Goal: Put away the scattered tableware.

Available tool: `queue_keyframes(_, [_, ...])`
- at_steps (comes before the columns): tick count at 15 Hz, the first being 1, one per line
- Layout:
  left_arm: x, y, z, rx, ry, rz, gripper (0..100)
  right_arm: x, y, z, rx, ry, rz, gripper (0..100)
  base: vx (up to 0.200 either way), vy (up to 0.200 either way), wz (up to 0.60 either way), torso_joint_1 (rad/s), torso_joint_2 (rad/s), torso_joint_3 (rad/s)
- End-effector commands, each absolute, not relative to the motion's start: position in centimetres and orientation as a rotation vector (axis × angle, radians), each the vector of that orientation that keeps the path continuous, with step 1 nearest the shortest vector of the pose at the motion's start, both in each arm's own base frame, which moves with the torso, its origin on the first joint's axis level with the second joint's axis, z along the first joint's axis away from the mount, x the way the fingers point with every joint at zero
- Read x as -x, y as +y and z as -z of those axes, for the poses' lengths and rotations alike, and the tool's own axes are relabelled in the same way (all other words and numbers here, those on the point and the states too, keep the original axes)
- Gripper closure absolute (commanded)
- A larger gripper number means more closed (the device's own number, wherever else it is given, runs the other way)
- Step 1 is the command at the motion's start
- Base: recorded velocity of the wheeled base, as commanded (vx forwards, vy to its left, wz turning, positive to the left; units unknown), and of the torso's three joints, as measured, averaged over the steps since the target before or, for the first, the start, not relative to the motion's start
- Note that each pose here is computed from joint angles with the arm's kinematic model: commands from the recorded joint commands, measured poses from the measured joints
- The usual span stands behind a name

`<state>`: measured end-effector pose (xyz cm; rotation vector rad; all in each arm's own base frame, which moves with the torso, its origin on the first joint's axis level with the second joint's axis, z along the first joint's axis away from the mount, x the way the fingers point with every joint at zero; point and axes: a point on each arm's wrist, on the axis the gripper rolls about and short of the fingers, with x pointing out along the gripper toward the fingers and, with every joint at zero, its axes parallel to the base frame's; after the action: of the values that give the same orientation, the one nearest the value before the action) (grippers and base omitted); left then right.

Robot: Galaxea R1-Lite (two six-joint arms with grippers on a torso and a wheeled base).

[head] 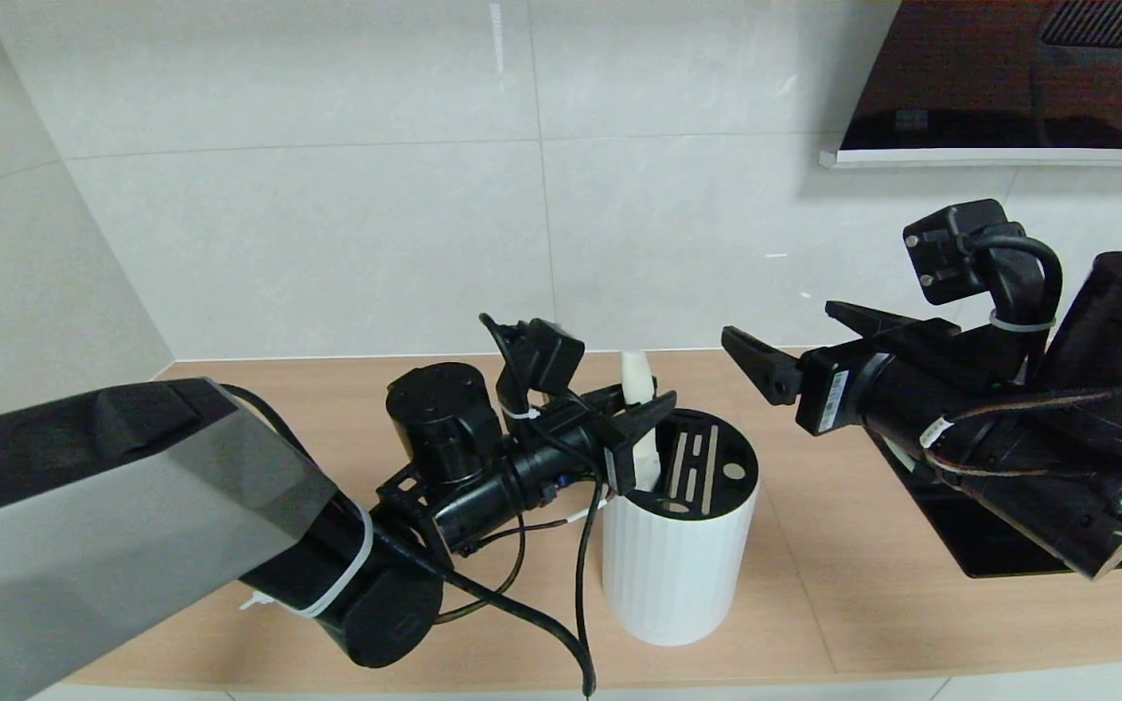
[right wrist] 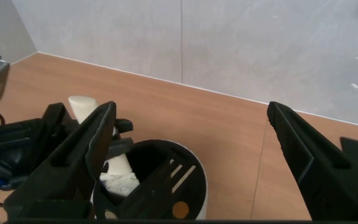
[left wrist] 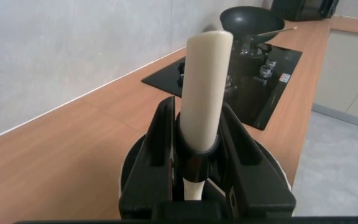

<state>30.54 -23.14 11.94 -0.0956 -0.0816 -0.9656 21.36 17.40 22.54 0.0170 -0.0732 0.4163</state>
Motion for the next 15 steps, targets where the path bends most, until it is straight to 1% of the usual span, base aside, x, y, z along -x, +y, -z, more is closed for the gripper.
queue_keyframes(1, [-30.6,-23.1,-11.8,0.096,-0.079,0.965,100,-21.4,17.4,-22.5,-0.016,-0.072,-0.416,0,0.0,0.0,0.0,0.0,0.0,0.0])
queue_keyframes(2, [-30.5,-23.2,-11.9,0.096,-0.086,0.961,100,-21.4,17.4,-22.5,-0.018,-0.073,-0.416,0,0.0,0.0,0.0,0.0,0.0,0.0])
queue_keyframes(3, [-30.6,-23.2,-12.1,0.099,-0.105,0.952,0,-21.4,17.4,-22.5,-0.016,-0.072,-0.415,0,0.0,0.0,0.0,0.0,0.0,0.0])
queue_keyframes(8, [-30.6,-23.2,-12.4,0.105,-0.121,0.949,0,-21.4,17.4,-22.5,-0.016,-0.072,-0.416,0,0.0,0.0,0.0,0.0,0.0,0.0])
queue_keyframes(10, [-30.4,-23.1,-12.9,0.108,-0.136,0.944,0,-21.4,17.4,-22.5,-0.017,-0.074,-0.416,0,0.0,0.0,0.0,0.0,0.0,0.0])
queue_keyframes(12, [-29.3,-22.2,-16.8,0.183,-0.235,0.921,0,-21.4,17.4,-22.5,-0.018,-0.073,-0.415,0,0.0,0.0,0.0,0.0,0.0,0.0])
queue_keyframes(13, [-28.5,-21.6,-18.7,0.206,-0.274,0.925,0,-21.4,17.4,-22.6,-0.019,-0.076,-0.415,0,0.0,0.0,0.0,0.0,0.0,0.0])
queue_keyframes(14, [-27.0,-20.4,-21.6,0.254,-0.317,0.934,0,-21.3,17.3,-22.7,-0.022,-0.08,-0.416,0,0.0,0.0,0.0,0.0,0.0,0.0])
queue_keyframes(15, [-25.6,-19.4,-23.4,0.295,-0.334,0.943,0,-21.3,17.3,-22.8,-0.024,-0.084,-0.415,0,0.0,0.0,0.0,0.0,0.0,0.0])
